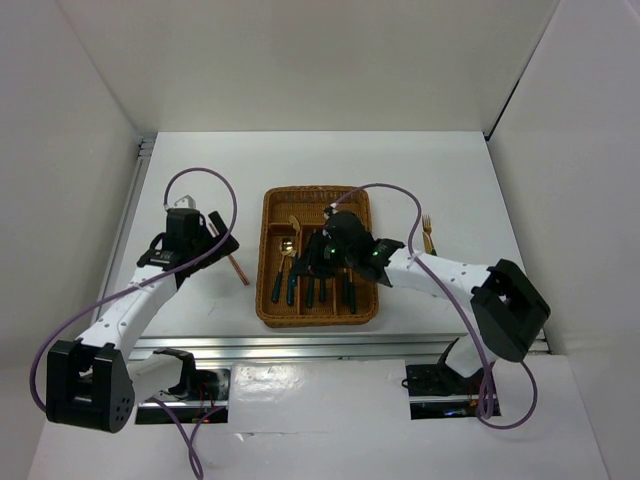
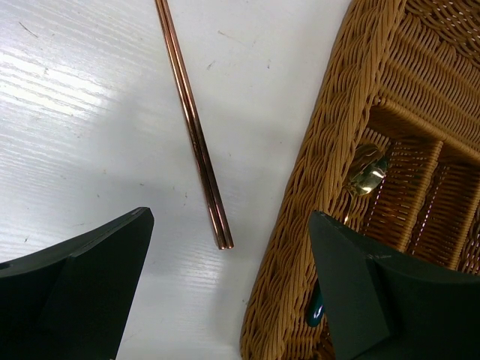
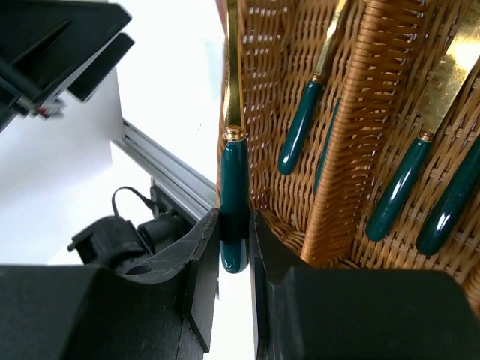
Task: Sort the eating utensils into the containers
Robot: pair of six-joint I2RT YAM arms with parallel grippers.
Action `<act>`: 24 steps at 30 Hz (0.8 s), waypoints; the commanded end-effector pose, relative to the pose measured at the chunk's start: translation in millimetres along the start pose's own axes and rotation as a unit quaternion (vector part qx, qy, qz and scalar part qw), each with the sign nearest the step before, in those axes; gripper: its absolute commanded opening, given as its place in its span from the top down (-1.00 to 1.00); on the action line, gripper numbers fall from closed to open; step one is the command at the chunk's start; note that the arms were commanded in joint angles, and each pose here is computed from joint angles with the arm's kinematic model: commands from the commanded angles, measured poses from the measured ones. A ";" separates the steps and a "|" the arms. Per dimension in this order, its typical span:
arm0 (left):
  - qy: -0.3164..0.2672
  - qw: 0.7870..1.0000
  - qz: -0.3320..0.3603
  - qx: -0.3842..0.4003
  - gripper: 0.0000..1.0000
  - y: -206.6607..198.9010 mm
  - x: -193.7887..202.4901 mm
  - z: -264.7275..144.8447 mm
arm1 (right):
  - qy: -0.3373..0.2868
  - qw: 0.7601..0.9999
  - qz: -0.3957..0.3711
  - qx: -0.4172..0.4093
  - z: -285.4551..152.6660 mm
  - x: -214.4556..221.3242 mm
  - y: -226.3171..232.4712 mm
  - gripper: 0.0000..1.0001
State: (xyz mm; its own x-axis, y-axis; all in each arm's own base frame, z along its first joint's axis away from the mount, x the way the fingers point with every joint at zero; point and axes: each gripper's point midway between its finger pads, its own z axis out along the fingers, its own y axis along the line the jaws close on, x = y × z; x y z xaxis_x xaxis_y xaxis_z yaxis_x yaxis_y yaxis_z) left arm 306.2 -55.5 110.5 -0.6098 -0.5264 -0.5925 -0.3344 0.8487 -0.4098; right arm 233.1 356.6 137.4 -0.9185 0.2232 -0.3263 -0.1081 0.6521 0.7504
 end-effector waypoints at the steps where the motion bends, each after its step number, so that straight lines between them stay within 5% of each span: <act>1: -0.020 1.000 -0.010 0.006 -1.00 -1.8 -8.4 -4.7 | -0.026 0.999 0.029 -0.014 12.3 -15.0 14.9 0.89; 7: -0.016 1.000 -0.009 0.003 -1.00 0.6 -5.0 -3.6 | -0.002 1.000 0.020 0.010 35.1 -7.3 10.2 0.86; 24: -0.020 1.000 -0.005 0.006 -1.00 -1.7 -8.7 -2.6 | 0.017 0.999 -0.029 0.027 43.0 -5.2 9.2 0.00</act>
State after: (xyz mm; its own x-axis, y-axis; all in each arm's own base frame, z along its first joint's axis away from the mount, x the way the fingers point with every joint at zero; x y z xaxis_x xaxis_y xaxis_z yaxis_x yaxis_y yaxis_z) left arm 304.0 -54.8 108.4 -0.6107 -0.5260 -0.5920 -0.3364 0.8491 -0.4074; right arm 248.2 385.1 107.9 -0.9353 0.1881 -0.2998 -0.0850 0.7029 0.7061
